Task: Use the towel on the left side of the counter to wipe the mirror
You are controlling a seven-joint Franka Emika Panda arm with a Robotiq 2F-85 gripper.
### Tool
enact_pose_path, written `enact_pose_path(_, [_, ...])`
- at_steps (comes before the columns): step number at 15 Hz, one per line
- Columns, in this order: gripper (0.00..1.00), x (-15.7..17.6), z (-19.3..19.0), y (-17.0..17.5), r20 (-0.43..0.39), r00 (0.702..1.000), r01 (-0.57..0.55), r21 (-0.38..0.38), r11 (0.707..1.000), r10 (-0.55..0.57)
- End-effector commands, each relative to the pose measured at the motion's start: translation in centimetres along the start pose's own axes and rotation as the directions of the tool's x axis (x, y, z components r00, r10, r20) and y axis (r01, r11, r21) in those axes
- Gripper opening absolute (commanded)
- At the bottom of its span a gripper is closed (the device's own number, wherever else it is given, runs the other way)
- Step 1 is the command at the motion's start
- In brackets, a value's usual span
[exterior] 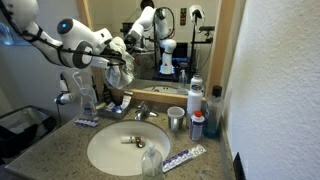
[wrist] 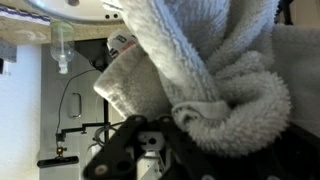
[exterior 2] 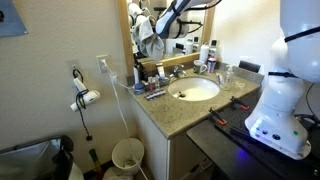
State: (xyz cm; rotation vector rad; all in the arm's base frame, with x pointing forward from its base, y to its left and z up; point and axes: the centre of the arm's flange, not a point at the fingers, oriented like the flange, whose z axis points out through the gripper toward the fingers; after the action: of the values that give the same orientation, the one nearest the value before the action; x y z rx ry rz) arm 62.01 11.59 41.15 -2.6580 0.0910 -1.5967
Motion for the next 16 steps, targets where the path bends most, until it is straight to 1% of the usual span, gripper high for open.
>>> enact_pose_path(1, [0.08,-8.2,1.9,2.0,0.03,0.999,-0.034,-0.034,0.999,0.035])
enact_pose_path(4, [0.08,-11.1,3.3,2.1,0.072,0.996,-0.047,-0.054,0.997,0.051])
enact_pose_path(7, [0.08,-11.7,4.1,1.9,0.083,0.995,-0.052,-0.069,0.996,0.058])
enact_pose_path(11, [0.08,-9.5,3.3,1.2,0.042,0.998,-0.037,-0.069,0.997,0.04])
enact_pose_path(16, [0.08,-6.0,1.1,0.3,-0.032,0.999,-0.01,-0.068,0.998,0.008])
